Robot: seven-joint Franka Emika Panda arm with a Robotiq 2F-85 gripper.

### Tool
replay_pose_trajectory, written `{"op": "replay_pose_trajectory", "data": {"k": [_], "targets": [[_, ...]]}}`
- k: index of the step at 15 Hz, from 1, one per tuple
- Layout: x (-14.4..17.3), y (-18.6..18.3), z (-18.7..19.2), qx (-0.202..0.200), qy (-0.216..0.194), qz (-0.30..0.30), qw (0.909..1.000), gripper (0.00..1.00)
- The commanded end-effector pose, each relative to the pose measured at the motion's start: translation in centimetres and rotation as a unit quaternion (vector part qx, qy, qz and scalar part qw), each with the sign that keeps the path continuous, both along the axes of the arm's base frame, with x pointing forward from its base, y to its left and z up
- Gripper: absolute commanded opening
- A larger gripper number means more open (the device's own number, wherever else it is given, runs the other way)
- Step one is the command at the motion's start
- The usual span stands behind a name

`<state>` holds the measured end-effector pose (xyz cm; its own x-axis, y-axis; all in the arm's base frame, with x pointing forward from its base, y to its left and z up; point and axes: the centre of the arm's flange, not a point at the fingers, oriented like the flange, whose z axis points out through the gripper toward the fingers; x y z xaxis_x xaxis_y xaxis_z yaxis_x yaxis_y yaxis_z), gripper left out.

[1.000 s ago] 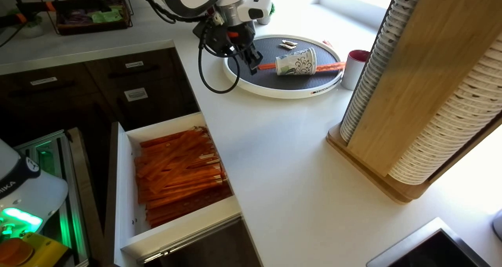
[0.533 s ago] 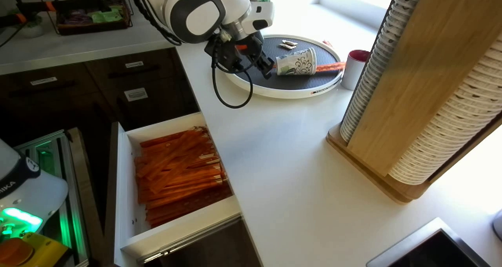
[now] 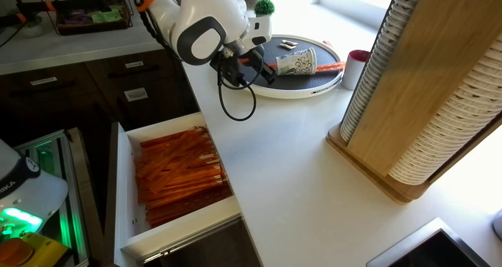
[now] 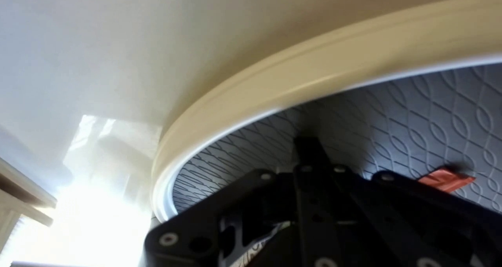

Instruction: Rotate the tray clockwise then place the coffee cup upright.

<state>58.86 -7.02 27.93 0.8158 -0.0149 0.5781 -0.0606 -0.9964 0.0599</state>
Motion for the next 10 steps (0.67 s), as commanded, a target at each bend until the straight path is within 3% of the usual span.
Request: {"op": "replay_pose_trajectory", "data": {"k": [1,10], "targets": [[0.1,0.7,-1.1,0.016,-0.003,-0.005,0.9998,0.0],[1.3,6.5,-0.9,0.107,0.003,0.018,0.994,0.0]]}}
